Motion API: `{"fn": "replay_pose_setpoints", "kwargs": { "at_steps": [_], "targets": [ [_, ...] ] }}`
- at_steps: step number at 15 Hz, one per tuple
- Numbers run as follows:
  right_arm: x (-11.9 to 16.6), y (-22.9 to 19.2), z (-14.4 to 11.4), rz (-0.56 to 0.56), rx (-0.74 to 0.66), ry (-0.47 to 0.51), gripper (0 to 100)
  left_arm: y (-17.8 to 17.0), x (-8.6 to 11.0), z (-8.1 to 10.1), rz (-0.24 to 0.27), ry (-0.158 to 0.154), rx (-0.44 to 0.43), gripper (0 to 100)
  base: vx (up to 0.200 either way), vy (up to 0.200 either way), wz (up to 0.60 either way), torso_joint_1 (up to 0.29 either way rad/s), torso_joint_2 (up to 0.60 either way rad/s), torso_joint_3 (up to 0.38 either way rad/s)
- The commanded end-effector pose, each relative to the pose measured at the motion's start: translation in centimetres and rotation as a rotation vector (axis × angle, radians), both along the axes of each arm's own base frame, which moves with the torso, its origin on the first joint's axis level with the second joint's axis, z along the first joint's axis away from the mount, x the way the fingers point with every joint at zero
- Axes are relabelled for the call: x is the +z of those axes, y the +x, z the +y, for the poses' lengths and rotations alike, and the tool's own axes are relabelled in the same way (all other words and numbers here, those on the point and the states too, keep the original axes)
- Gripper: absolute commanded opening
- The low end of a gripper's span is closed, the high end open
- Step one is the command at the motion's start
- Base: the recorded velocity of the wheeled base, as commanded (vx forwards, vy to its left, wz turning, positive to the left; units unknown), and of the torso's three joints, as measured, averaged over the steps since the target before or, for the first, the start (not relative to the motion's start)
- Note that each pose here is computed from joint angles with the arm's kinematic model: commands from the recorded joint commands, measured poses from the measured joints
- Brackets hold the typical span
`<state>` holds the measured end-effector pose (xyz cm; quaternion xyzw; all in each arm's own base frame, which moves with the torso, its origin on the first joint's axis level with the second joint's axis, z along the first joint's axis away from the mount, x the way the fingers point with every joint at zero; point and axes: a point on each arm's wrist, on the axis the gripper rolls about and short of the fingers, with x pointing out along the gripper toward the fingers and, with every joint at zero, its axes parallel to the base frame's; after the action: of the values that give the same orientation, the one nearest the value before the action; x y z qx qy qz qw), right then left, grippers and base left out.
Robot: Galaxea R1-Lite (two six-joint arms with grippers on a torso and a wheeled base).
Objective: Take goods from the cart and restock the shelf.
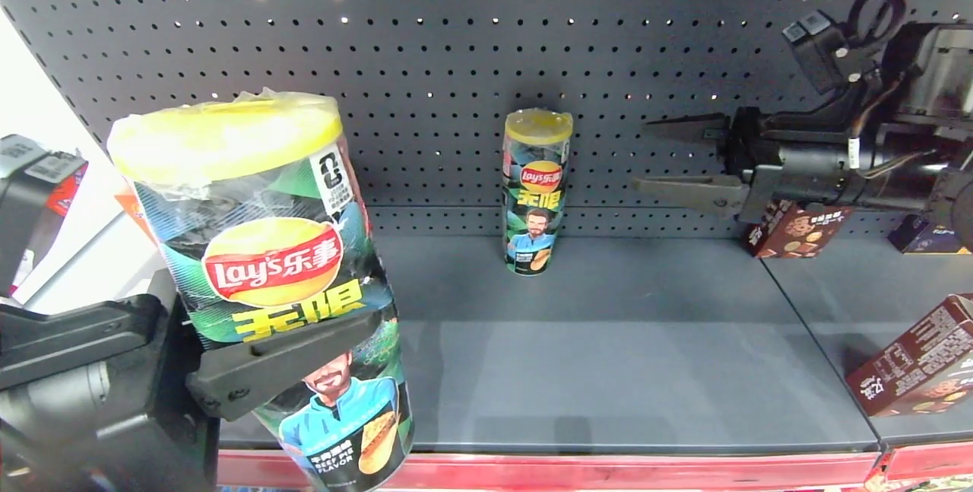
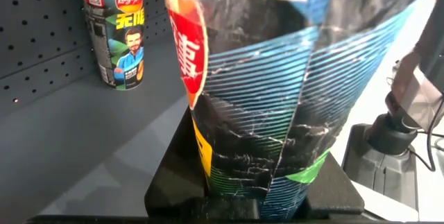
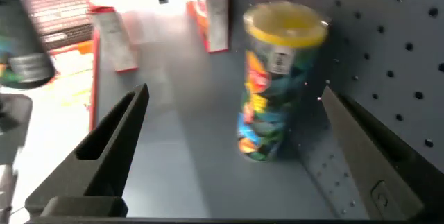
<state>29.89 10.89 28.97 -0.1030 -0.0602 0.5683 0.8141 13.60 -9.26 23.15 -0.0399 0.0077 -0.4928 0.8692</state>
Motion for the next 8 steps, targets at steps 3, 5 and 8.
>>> {"fn": "replay_pose_setpoints", "kwargs": {
  "at_steps": [3,5,8],
  "targets": [
    [-3.0,5.2,1.6,0.068,-0.003,-0.018,100,0.0,-0.2,0.0,0.007,0.003,0.001,0,0.0,0.0,0.0,0.0,0.0,0.0],
    [-3.9,6.2,2.2,0.082,0.003,-0.023,100,0.0,-0.2,0.0,0.013,-0.003,0.001,0,0.0,0.0,0.0,0.0,0.0,0.0],
    [-4.8,7.4,2.9,0.097,0.011,-0.027,100,0.0,-0.3,0.0,0.02,-0.002,0.002,0,0.0,0.0,0.0,0.0,0.0,0.0]
  ]
}}
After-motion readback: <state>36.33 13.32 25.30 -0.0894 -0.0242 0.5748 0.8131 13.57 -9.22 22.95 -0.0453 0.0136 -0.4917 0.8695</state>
